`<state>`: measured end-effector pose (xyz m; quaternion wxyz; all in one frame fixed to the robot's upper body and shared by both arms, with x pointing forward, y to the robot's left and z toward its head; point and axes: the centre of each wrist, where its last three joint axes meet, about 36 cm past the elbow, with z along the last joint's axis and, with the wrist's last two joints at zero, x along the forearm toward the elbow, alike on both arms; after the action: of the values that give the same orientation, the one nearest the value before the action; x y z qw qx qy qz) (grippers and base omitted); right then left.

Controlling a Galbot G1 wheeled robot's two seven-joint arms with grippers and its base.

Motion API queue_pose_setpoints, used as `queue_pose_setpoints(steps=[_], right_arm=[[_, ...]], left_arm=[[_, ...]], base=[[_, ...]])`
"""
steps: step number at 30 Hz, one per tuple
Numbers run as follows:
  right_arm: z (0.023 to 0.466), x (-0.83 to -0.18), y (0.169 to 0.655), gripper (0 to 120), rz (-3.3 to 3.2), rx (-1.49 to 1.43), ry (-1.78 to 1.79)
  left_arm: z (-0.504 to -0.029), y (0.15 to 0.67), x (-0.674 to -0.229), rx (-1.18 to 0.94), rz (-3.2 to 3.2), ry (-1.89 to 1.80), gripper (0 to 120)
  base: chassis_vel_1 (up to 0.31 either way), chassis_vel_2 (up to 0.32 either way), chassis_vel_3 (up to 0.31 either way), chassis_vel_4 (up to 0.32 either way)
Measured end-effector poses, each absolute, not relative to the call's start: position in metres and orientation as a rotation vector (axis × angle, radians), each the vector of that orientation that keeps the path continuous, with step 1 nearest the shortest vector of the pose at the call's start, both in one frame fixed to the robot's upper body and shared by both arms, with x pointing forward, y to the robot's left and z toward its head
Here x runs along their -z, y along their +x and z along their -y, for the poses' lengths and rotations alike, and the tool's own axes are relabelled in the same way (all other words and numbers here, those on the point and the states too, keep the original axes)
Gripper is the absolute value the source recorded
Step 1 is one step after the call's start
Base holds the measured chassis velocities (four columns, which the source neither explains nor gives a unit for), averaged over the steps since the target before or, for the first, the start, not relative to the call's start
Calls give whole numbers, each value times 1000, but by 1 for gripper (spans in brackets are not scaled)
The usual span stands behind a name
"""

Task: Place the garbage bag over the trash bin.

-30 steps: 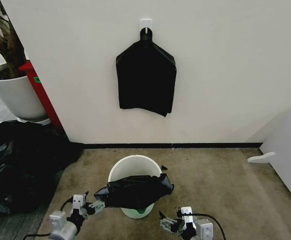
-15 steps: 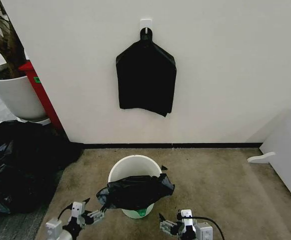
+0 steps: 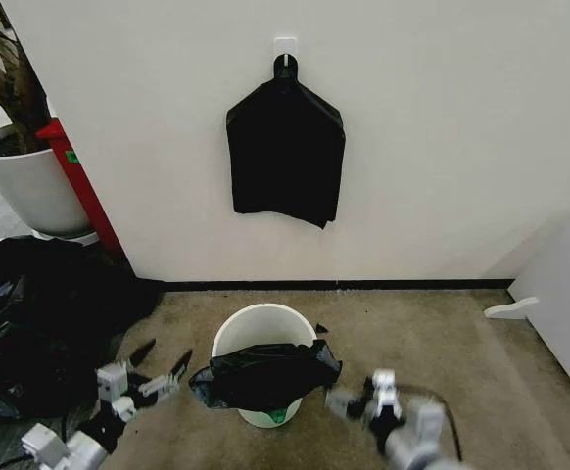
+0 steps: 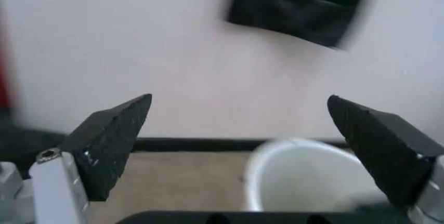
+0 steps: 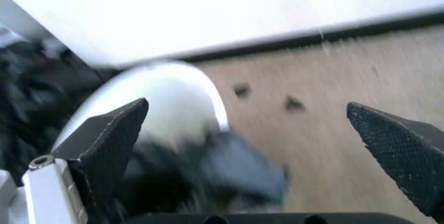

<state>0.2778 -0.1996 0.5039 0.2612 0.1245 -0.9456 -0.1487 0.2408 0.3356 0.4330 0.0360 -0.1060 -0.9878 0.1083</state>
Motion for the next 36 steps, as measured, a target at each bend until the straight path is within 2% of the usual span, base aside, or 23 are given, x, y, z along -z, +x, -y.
queue_pose_setpoints(steps=[4, 11, 19, 22, 29, 36], right_arm=[[222, -535, 324, 100, 2575, 386, 433], [243, -532, 402, 100, 2515, 277, 768], [213, -536, 482, 100, 2418, 100, 1056], [180, -525, 510, 100, 2339, -2, 1106], [136, -491, 531, 100, 2216, -215, 1101], [129, -451, 537, 100, 2112, -262, 1047]], left_arm=[[-310, 255, -461, -478, 2980, -66, 100], [-296, 253, -490, -473, 2958, -28, 100], [-290, 254, -504, -421, 2945, -61, 100], [-285, 259, -504, -424, 2932, -89, 100], [-268, 264, -506, -472, 2928, -137, 100], [-260, 272, -514, -502, 2949, -178, 100]], base=[[0, 0, 0, 0], [0, 0, 0, 0], [0, 0, 0, 0], [0, 0, 0, 0], [0, 0, 0, 0], [0, 0, 0, 0]])
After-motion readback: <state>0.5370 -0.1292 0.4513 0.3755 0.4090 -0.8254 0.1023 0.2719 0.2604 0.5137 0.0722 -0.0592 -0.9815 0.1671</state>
